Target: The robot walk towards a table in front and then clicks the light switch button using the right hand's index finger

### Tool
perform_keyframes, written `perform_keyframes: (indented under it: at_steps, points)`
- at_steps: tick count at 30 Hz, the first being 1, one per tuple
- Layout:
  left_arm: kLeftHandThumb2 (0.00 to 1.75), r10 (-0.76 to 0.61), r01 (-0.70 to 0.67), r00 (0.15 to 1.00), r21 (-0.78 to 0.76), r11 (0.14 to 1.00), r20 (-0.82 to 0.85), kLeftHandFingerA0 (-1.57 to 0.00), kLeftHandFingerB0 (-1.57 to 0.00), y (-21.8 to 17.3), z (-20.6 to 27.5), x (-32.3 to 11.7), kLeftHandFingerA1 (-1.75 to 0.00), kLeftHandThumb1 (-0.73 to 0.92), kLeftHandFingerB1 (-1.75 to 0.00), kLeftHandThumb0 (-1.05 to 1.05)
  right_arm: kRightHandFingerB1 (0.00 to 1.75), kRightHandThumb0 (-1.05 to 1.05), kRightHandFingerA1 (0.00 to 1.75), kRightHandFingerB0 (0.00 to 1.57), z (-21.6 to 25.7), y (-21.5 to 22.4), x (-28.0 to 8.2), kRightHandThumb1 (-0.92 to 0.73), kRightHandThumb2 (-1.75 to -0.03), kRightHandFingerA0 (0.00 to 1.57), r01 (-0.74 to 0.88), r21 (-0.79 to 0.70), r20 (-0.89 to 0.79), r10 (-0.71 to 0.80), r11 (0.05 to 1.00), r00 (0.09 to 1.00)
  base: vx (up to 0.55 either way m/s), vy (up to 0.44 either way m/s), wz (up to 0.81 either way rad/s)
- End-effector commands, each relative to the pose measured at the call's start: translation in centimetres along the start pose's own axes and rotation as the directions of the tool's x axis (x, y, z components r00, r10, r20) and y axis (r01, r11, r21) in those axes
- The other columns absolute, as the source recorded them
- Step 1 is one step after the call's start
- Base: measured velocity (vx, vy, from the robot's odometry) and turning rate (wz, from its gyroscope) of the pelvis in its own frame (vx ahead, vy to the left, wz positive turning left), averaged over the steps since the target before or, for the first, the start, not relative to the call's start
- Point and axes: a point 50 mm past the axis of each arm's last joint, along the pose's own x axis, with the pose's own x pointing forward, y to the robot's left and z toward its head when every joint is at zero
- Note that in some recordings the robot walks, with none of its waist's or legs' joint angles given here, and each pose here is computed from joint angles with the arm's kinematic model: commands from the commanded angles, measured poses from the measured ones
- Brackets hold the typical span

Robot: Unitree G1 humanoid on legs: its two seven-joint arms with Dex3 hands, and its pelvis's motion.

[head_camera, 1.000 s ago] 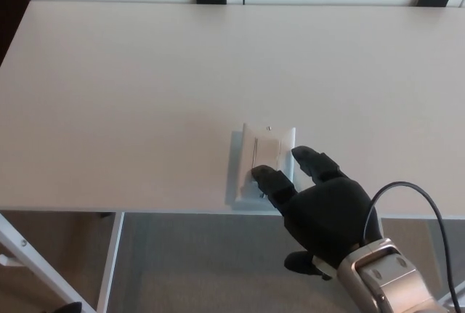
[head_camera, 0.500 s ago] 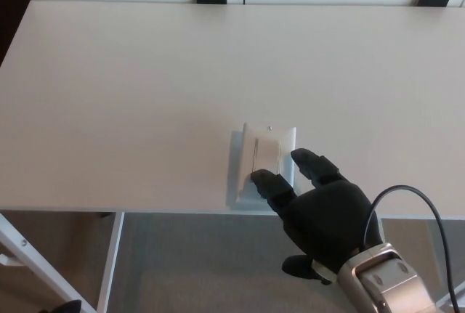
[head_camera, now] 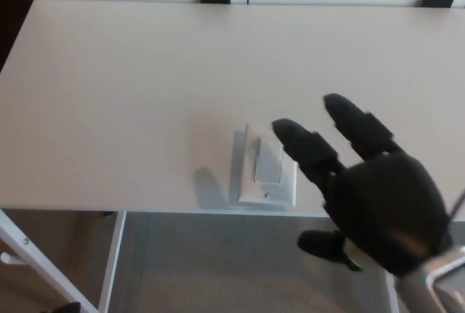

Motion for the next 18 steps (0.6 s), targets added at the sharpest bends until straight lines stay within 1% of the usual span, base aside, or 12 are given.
perform_keyframes:
  at_steps: [1,2,3,4,5,9,10,11,12,13,14,18]
  points:
    - [0.61,0.018,-0.018,1.0,0.006,1.0,-0.008,-0.21,-0.23,0.4,-0.1,-0.2,-0.38,0.67,-0.33,-0.18,0.16,-0.81,0.01,0.05,-0.1,-0.3,-3.5,-0.52,-0.82,0.0,-0.029,0.068,0.028,0.027,0.997,0.999,0.0,0.0,0.0]
    - [0.61,0.016,-0.016,1.0,0.006,1.0,-0.009,-0.21,-0.23,0.4,-0.2,-0.2,-0.38,0.67,-0.33,-0.18,0.16,-0.81,0.01,0.05,-0.1,-0.2,-4.0,-0.52,-0.82,0.0,-0.042,0.073,0.023,0.041,0.996,0.999,0.0,0.0,0.0]
    - [0.61,0.019,-0.019,1.0,0.009,1.0,-0.005,-0.22,-0.24,0.5,-0.3,-0.1,-0.38,0.67,-0.34,-0.2,0.24,-0.69,0.05,0.09,-0.2,-0.1,-4.8,-0.49,-0.7,0.0,-0.06,0.09,0.013,0.059,0.994,0.998,0.0,0.0,0.0]
    - [0.62,0.017,-0.017,1.0,0.018,1.0,-0.007,-0.22,-0.23,0.5,-0.3,-0.1,-0.38,0.67,-0.34,-0.2,0.28,-0.71,0.1,0.1,-0.3,0.4,-6.1,-0.47,-0.81,0.0,-0.079,0.114,0.001,0.079,0.99,0.997,0.0,0.0,0.0]
    - [0.62,0.015,-0.015,1.0,0.021,1.0,-0.01,-0.22,-0.23,0.5,-0.3,-0.2,-0.38,0.67,-0.33,-0.2,0.25,-0.76,0.0,0.1,-0.4,0.8,-7.0,-0.5,-0.79,0.0,-0.098,0.134,-0.009,0.1,0.986,0.995,0.0,0.0,0.0]
    - [0.62,0.011,-0.011,1.0,0.027,1.0,-0.012,-0.22,-0.23,0.5,-0.6,-0.1,-0.39,0.66,-0.34,-0.21,0.25,-0.8,0.01,0.1,-1.2,2.9,-8.9,-0.53,-0.82,0.0,-0.183,0.168,-0.045,0.193,0.969,0.98,0.0,0.0,0.0]
    - [0.61,0.009,-0.008,1.0,0.029,1.0,-0.016,-0.22,-0.23,0.5,-0.6,-0.2,-0.38,0.67,-0.33,-0.2,0.25,-0.64,0.14,0.12,-1.5,3.7,-9.5,-0.58,-0.59,0.0,-0.206,0.172,-0.062,0.22,0.963,0.974,0.0,0.0,0.0]
    - [0.61,0.007,-0.006,1.0,0.029,1.0,-0.018,-0.22,-0.23,0.4,-0.4,-0.3,-0.38,0.67,-0.33,-0.2,0.25,-0.64,0.14,0.12,-1.9,4.5,-10.3,-0.58,-0.59,0.0,-0.225,0.179,-0.076,0.241,0.958,0.968,0.0,0.0,0.0]
    - [0.61,0.003,-0.002,1.0,0.028,1.0,-0.02,-0.22,-0.23,0.5,-0.5,-0.3,-0.38,0.67,-0.33,-0.2,0.32,-0.64,0.15,0.08,-2.2,5.2,-10.9,-0.44,-0.79,0.0,-0.238,0.196,-0.092,0.26,0.951,0.961,0.0,0.0,0.0]
    - [0.62,0.002,-0.001,1.0,0.031,1.0,-0.021,-0.22,-0.23,0.5,-0.4,-0.3,-0.38,0.66,-0.33,-0.21,0.25,-0.61,0.15,0.13,-2.4,5.6,-11.3,-0.53,-0.59,0.0,-0.25,0.205,-0.101,0.275,0.946,0.956,0.0,0.0,0.0]
    - [0.62,0.0,0.0,1.0,0.034,0.999,-0.021,-0.22,-0.22,0.5,-0.3,-0.2,-0.38,0.67,-0.33,-0.21,0.29,-0.66,0.11,0.08,-2.9,6.3,-11.7,-0.45,-0.77,0.0,-0.268,0.223,-0.115,0.298,0.937,0.948,0.0,0.0,0.0]
    - [0.62,-0.005,0.006,1.0,0.033,0.999,-0.012,-0.21,-0.22,0.6,-0.4,0.0,-0.38,0.67,-0.33,-0.22,0.33,-0.64,0.15,0.1,-4.5,9.3,-13.2,-0.46,-0.79,0.0,-0.343,0.271,-0.184,0.398,0.899,0.898,0.0,0.0,0.0]
